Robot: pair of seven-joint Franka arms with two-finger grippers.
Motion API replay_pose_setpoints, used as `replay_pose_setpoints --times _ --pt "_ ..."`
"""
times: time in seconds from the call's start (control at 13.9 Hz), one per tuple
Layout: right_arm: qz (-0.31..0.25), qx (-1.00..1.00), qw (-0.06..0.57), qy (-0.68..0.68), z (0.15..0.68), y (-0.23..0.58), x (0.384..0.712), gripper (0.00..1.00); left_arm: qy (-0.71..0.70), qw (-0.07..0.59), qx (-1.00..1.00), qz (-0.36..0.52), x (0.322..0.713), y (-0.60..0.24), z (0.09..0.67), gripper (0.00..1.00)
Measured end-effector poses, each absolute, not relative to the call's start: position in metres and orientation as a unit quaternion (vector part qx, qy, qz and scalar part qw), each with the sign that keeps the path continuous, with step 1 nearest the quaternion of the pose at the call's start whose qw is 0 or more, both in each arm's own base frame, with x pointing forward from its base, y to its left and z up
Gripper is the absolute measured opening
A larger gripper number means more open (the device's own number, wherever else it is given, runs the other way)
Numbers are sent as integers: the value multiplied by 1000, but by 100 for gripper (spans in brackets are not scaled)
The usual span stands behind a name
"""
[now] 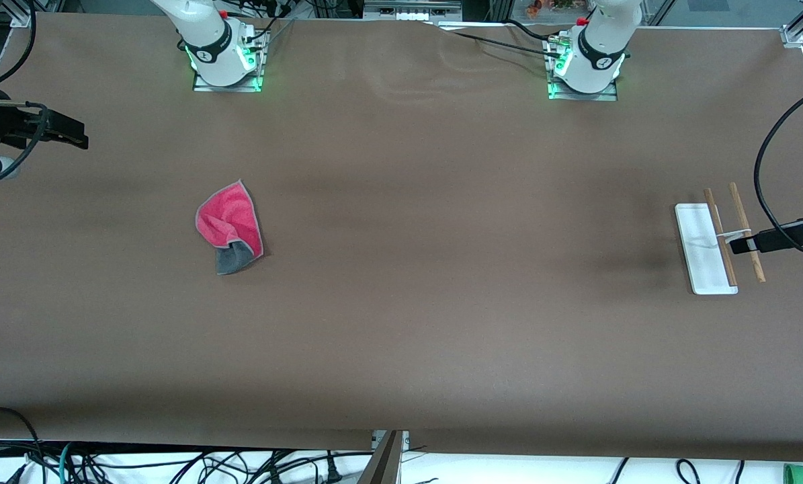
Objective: Pass towel and hang on rack
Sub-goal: 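Lower the right gripper over the pink towel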
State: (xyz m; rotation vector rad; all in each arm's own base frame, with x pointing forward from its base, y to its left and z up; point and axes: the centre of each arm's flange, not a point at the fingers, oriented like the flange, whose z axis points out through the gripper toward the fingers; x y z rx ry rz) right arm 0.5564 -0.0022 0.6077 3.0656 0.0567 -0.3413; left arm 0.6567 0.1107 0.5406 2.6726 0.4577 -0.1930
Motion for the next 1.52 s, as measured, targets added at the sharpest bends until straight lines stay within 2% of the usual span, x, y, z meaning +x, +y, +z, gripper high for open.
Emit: replay_pose_setpoints --times 0.65,0.87,1.08,1.3,1.52 --pt "-110 993 28 18 608 -2 556 100 174 198 962 -66 653 116 547 100" --pt "-110 993 28 19 608 -2 556 100 158 127 977 -64 648 109 553 100" --pt "-110 993 29 25 608 5 557 100 127 22 990 -65 643 86 564 100" --pt "-110 993 29 38 607 19 557 100 125 -9 991 -50 623 69 598 100" --pt "-118 990 31 64 594 49 562 100 149 -17 988 -29 581 52 628 100"
